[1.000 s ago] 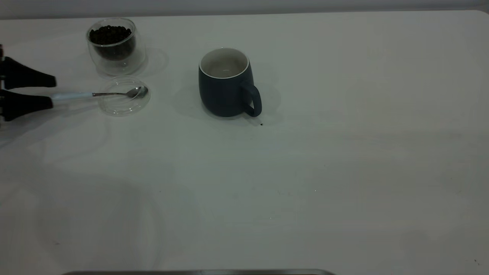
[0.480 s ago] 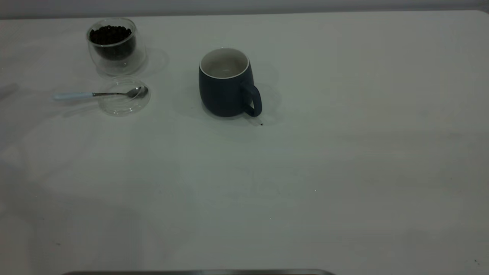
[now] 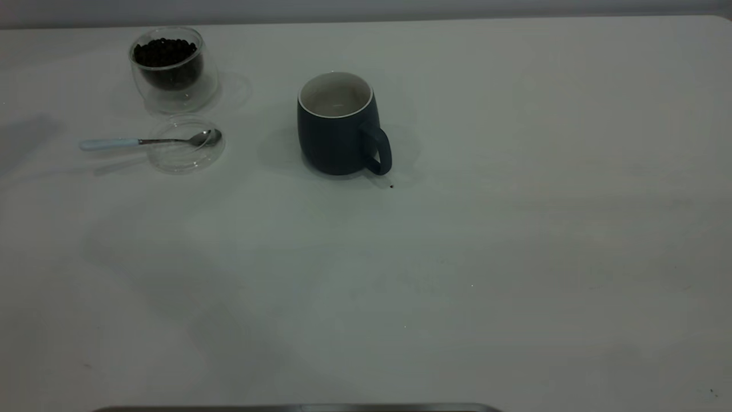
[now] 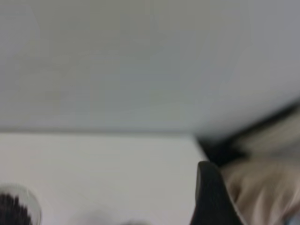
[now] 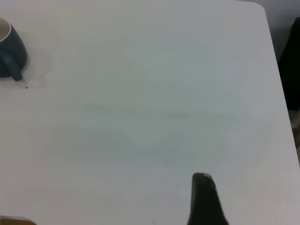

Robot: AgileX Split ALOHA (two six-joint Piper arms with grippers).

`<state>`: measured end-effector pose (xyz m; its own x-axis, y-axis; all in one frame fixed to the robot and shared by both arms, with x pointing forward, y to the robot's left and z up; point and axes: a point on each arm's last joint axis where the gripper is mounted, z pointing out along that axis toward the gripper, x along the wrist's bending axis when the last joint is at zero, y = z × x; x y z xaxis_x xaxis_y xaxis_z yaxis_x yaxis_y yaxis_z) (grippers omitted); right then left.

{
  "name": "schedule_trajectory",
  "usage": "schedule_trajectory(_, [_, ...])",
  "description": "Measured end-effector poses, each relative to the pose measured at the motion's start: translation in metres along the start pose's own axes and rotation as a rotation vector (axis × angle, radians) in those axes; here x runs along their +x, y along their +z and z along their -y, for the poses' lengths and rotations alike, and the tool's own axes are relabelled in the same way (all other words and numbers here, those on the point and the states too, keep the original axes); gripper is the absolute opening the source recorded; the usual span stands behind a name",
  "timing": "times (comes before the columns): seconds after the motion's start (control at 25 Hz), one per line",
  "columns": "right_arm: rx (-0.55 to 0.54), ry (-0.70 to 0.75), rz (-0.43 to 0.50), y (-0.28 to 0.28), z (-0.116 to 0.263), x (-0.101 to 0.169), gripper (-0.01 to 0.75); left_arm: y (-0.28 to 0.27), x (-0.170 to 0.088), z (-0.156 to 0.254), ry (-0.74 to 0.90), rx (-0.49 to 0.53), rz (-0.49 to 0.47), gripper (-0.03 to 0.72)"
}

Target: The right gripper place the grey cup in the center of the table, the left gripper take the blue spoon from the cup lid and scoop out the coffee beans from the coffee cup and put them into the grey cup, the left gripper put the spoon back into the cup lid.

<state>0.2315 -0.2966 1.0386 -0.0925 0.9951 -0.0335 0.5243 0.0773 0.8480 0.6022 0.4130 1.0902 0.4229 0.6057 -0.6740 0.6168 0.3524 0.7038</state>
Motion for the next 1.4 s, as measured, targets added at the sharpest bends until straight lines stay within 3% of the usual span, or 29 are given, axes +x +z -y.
schedule_trajectory(0.2, [0.0, 0.001, 0.0, 0.0, 0.0, 0.0, 0.457, -0.001, -0.098, 0.007, 0.222, 0.215, -0.252, 0.512])
schedule_trajectory(0.4, [0.0, 0.001, 0.0, 0.0, 0.0, 0.0, 0.457, -0.028, -0.163, 0.029, 0.27, 0.344, -0.52, 0.512])
schedule_trajectory(0.52, [0.0, 0.001, 0.0, 0.0, 0.0, 0.0, 0.457, -0.059, -0.19, 0.042, 0.212, 0.35, -0.697, 0.512])
schedule_trajectory(0.68, [0.0, 0.001, 0.0, 0.0, 0.0, 0.0, 0.457, -0.092, -0.211, 0.056, 0.161, 0.257, -0.883, 0.512])
schedule_trajectory(1.0, [0.0, 0.001, 0.0, 0.0, 0.0, 0.0, 0.457, -0.11, -0.223, 0.115, 0.087, 0.229, -0.873, 0.512])
schedule_trajectory(1.2, [0.0, 0.001, 0.0, 0.0, 0.0, 0.0, 0.457, -0.112, -0.211, 0.184, 0.057, 0.314, -0.835, 0.512])
schedule_trajectory(1.4, [0.0, 0.001, 0.0, 0.0, 0.0, 0.0, 0.457, -0.12, -0.198, 0.241, 0.159, 0.398, -0.828, 0.512])
